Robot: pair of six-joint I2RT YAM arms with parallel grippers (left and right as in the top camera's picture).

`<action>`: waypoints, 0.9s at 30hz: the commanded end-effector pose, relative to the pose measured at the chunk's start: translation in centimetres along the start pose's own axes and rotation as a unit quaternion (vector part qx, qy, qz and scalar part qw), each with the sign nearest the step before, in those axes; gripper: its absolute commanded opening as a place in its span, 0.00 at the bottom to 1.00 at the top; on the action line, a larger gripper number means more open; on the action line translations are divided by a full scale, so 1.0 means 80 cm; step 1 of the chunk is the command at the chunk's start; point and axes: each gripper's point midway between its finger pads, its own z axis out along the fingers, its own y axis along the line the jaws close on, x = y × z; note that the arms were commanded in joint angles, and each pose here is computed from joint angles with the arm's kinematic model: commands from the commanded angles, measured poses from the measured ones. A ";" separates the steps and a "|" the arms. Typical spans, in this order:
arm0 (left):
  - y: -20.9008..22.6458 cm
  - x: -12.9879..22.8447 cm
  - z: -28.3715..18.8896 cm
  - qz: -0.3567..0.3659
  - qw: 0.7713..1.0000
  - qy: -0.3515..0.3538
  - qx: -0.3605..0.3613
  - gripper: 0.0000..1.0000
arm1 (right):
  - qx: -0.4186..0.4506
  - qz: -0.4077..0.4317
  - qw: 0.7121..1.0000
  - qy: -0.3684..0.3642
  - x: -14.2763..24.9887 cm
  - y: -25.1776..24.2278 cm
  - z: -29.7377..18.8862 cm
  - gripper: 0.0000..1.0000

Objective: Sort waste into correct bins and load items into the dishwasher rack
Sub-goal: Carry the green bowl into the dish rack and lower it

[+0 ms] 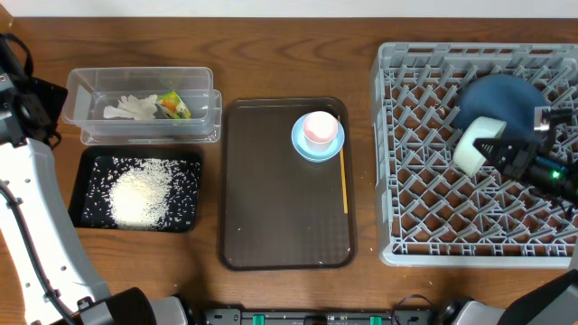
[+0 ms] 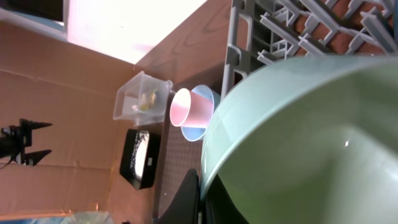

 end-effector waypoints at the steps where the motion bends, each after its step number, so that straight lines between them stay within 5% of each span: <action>1: 0.004 -0.003 0.001 -0.002 1.000 -0.004 -0.007 0.95 | -0.045 -0.009 0.999 -0.015 0.006 0.006 0.003 0.01; 11: 0.004 -0.003 0.001 -0.002 1.000 -0.004 -0.007 0.95 | -0.025 0.014 1.000 -0.002 0.021 -0.021 0.013 0.01; 19: 0.004 -0.003 0.001 -0.002 1.000 -0.004 -0.007 0.95 | 0.159 0.104 0.981 0.039 0.046 -0.096 0.001 0.01; 27: 0.004 -0.003 0.001 -0.002 1.000 -0.004 -0.007 0.95 | 0.187 0.139 0.972 0.032 0.048 -0.103 -0.006 0.01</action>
